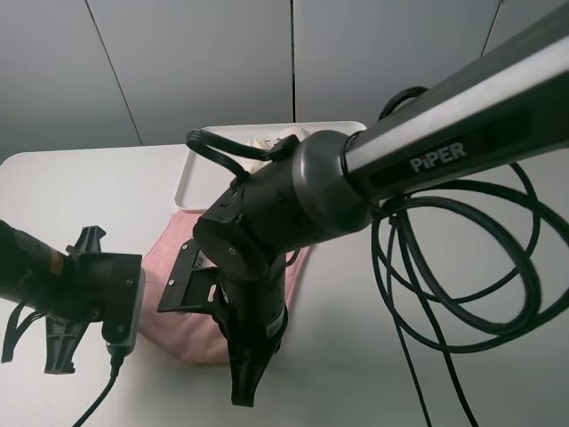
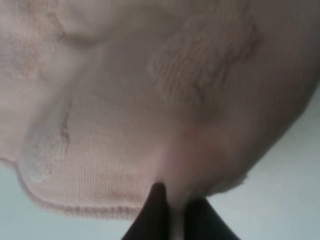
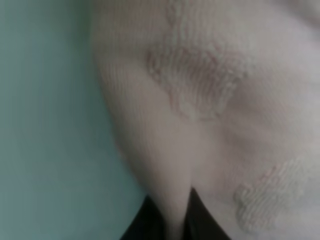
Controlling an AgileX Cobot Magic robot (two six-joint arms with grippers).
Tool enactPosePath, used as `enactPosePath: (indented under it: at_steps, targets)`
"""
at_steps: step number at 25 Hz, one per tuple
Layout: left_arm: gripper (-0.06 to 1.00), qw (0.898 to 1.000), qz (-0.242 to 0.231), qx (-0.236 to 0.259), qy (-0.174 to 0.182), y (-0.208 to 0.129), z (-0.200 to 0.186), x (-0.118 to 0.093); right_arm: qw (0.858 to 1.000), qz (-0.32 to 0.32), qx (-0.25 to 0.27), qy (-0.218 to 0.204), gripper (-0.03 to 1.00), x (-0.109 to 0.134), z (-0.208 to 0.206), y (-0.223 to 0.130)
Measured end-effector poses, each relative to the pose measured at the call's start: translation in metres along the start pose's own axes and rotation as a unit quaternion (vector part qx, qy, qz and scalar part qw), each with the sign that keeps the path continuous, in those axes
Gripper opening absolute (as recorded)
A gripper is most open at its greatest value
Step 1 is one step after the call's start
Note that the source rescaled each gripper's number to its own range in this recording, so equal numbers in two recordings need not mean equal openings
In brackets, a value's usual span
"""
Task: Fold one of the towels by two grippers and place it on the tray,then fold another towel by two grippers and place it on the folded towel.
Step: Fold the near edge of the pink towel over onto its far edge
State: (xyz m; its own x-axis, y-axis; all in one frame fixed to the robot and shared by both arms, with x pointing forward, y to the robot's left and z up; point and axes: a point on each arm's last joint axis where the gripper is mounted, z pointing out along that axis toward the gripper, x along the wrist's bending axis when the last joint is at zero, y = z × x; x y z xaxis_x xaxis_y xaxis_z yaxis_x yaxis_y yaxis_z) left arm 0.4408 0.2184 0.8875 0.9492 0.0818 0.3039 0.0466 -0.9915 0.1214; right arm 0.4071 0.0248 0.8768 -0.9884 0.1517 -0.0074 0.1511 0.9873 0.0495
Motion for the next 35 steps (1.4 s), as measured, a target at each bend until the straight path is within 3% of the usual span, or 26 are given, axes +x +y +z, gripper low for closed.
enactPosePath:
  at_steps: [7,10,15,19,25,35]
  targets:
    - [0.0,0.998,-0.05,-0.016,0.031,0.001,-0.019,0.004,0.998,0.042,-0.041,-0.021,0.01,-0.003,-0.048,-0.003]
    - [0.0,0.995,-0.082,-0.027,0.047,0.002,-0.027,0.006,0.993,0.09,-0.065,-0.03,0.01,-0.016,-0.068,-0.009]
    - [0.0,0.983,-0.158,-0.052,0.074,0.007,-0.038,0.016,0.978,0.191,-0.071,-0.033,0.01,-0.042,-0.079,-0.024]
    - [0.0,0.968,-0.22,-0.077,0.096,0.017,-0.047,0.038,0.972,0.224,-0.064,-0.031,0.01,-0.051,-0.079,-0.03]
    - [0.0,0.956,-0.28,-0.053,0.068,0.026,-0.035,0.057,0.959,0.27,-0.076,-0.034,0.01,-0.065,-0.079,-0.035]
    - [0.0,0.934,-0.347,-0.053,0.06,0.039,-0.015,0.083,0.932,0.339,-0.114,-0.051,0.01,-0.101,-0.082,-0.05]
